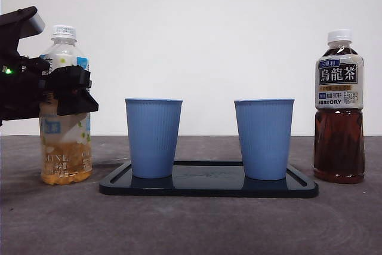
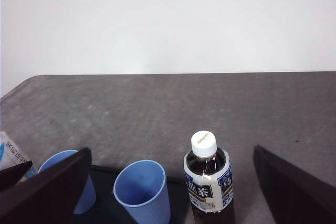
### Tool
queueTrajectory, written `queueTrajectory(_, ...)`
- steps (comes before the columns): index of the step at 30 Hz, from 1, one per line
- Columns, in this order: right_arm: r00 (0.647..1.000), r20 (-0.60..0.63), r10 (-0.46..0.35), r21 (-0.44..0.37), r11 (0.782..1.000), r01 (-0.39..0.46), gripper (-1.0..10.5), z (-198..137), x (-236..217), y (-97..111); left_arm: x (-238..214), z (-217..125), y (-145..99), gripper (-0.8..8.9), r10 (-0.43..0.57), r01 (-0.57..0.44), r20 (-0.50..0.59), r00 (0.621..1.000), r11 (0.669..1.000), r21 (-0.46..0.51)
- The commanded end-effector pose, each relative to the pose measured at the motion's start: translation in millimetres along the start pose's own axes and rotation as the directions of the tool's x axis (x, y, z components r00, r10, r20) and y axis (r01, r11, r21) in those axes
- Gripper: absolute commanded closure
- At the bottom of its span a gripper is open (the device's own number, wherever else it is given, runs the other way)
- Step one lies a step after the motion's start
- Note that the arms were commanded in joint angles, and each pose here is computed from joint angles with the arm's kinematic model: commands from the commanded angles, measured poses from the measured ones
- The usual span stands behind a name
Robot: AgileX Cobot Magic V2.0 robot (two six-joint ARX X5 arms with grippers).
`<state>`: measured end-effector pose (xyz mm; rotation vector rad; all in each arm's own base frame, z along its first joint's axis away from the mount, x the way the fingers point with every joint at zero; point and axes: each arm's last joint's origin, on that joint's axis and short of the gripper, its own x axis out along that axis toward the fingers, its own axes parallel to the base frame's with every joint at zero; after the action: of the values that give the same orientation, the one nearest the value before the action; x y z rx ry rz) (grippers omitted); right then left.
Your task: Pour the drink into the cup
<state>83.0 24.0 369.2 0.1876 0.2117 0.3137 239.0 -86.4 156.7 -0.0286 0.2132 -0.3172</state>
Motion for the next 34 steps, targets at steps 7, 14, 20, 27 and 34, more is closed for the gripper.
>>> queueTrajectory(7,1.0,-0.009,0.005,-0.023,1.0,-0.005,4.5,3,-2,1,-9,14,-9,5.66,-0.034,0.032,0.03,0.999,0.998,0.059)
queueTrajectory(14,1.0,-0.008,0.018,-0.027,0.999,-0.018,4.5,3,-2,2,-26,48,-22,5.66,-0.069,0.078,-0.09,0.994,0.992,0.096)
queueTrajectory(20,0.999,-0.011,0.032,-0.027,0.999,-0.032,4.5,3,-2,2,-34,88,-29,5.66,-0.016,0.059,-0.269,0.963,0.986,0.154)
queueTrajectory(27,0.999,-0.011,0.032,-0.027,0.999,-0.032,4.5,3,-2,2,-44,116,-28,5.66,0.115,0.012,-0.408,0.906,0.955,0.296)
queueTrajectory(34,0.999,-0.011,0.031,-0.027,0.999,-0.031,4.5,3,-2,2,-48,136,-35,5.66,0.256,-0.012,-0.424,0.869,0.867,0.498)
